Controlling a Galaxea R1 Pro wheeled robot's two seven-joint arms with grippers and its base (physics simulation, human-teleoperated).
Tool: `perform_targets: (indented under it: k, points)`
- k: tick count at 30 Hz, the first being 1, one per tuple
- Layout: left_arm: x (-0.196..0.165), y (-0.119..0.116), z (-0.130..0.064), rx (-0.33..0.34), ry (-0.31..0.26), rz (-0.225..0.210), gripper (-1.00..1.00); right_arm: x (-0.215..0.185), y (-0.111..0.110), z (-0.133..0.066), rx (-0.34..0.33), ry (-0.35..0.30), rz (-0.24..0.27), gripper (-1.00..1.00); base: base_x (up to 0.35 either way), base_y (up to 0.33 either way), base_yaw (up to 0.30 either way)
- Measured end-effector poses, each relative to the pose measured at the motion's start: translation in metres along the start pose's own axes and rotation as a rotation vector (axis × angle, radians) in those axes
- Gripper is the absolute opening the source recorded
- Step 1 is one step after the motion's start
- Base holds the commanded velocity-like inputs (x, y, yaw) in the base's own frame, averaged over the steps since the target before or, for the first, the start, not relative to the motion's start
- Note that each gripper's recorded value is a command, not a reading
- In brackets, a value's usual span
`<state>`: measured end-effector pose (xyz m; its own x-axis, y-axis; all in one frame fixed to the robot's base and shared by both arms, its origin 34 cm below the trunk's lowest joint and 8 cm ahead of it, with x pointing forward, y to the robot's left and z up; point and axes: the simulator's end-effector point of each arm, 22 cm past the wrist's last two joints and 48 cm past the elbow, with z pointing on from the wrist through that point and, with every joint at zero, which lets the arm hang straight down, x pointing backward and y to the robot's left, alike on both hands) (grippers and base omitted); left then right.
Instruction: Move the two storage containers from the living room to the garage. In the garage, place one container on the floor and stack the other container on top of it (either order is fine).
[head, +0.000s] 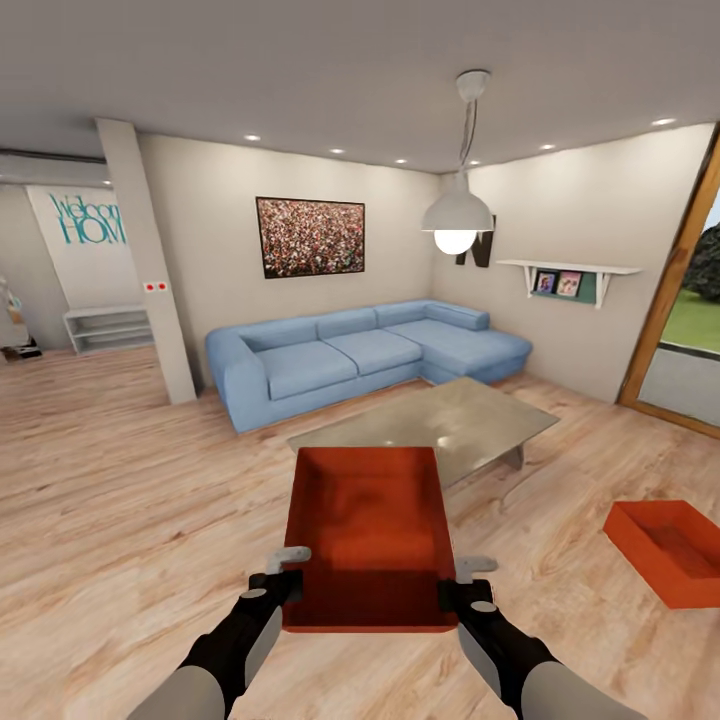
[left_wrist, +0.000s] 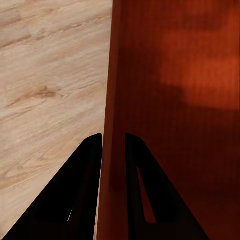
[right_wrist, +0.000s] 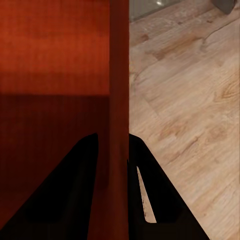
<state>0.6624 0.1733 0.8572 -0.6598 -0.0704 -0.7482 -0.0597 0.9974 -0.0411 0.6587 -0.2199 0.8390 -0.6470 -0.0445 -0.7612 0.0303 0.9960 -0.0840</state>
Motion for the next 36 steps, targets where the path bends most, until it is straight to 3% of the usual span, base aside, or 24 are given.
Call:
perform_targets:
  k: [36]
  points:
    - [-0.0007,0.0007,0.0002,0.005,-0.001,0.004,-1.0,-0.0004,0.0008,-0.0001,-0.001,-0.001,0.0,-1.0,0.0,0.0,0.269]
